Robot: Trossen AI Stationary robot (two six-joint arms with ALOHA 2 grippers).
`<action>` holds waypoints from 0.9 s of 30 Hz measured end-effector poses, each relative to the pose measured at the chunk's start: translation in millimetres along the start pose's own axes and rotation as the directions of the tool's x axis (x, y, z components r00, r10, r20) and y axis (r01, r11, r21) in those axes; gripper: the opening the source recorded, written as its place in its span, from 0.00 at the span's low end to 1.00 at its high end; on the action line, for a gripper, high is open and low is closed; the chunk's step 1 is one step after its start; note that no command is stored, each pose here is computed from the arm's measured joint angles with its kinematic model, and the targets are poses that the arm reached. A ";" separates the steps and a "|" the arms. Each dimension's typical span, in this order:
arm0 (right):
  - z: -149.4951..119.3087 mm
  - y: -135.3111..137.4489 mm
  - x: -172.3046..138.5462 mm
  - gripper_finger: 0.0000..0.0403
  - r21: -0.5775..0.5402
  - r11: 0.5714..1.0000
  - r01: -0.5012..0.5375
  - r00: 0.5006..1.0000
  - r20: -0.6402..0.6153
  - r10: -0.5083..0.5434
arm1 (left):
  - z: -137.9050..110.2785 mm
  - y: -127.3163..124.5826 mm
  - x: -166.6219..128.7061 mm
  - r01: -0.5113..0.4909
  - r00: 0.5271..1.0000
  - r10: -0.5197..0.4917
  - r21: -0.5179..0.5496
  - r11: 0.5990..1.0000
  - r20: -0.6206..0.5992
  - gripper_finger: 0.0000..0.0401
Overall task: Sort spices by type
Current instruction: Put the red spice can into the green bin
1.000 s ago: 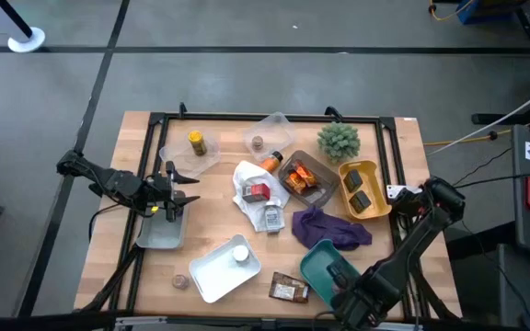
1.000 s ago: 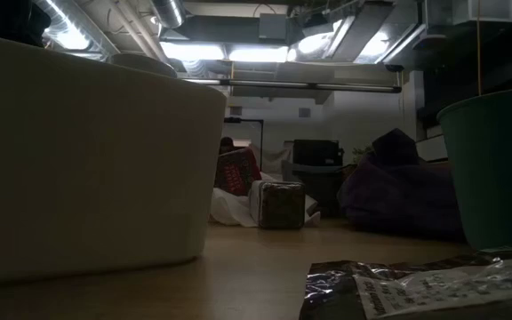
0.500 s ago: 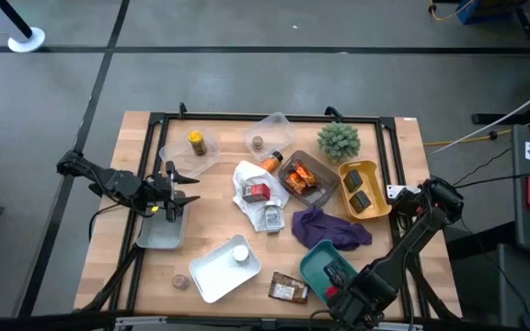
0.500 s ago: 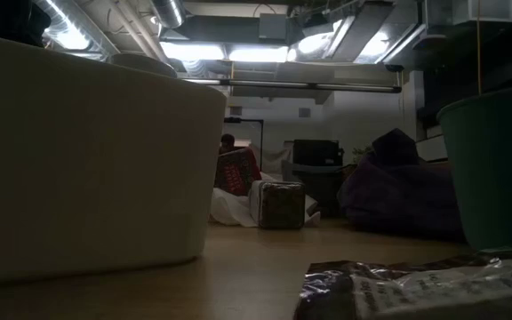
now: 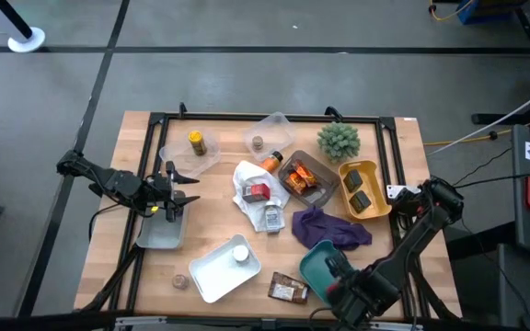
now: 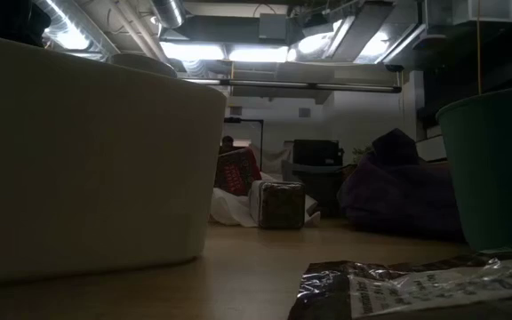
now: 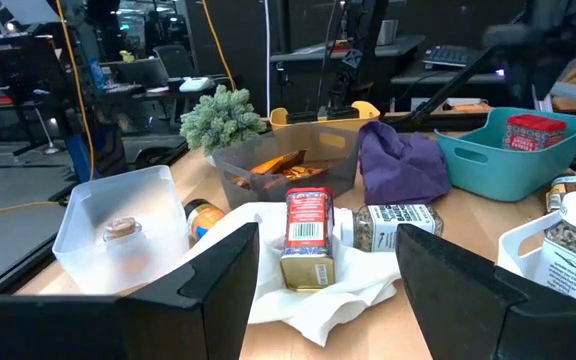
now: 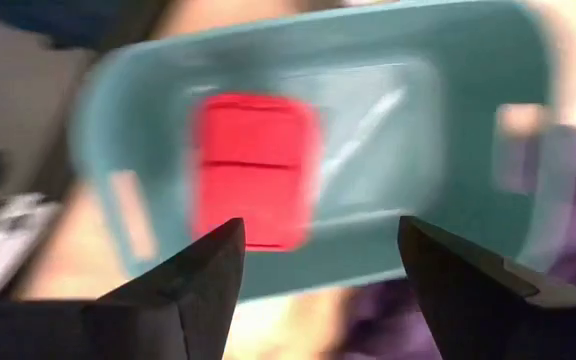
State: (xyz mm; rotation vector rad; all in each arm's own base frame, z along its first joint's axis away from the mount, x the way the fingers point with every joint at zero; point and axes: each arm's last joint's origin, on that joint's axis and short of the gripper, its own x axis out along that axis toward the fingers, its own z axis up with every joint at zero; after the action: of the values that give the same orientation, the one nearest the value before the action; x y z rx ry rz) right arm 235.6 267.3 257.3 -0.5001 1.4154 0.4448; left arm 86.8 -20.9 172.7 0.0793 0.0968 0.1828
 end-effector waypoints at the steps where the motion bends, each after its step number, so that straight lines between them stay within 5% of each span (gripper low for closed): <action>1: 0.0 -1.8 -2.9 0.65 0.000 0.999 0.051 0.999 0.006 -0.051 | -0.1 0.0 0.0 0.000 1.000 0.000 0.000 1.000 0.000 0.56; 8: 7.3 -8.9 -14.0 0.66 -0.032 0.944 0.328 0.938 0.127 -0.322 | -0.1 0.0 0.0 0.000 1.000 0.000 0.000 1.000 0.000 0.56; 22: 27.4 -4.9 -17.5 0.66 0.062 0.960 0.275 0.905 0.321 -0.280 | -0.1 0.0 0.0 0.000 1.000 0.000 0.000 1.000 0.000 0.56; 27: 26.5 -7.2 -18.0 0.66 0.062 0.934 0.353 0.880 0.318 -0.353 | -0.1 0.0 0.0 0.000 1.000 0.000 0.000 1.000 0.000 0.56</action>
State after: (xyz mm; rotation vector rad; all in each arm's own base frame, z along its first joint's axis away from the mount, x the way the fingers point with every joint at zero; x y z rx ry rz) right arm 259.4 276.7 278.0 -0.6387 0.9787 0.2154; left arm 86.8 -20.9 172.6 0.0794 0.0969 0.1828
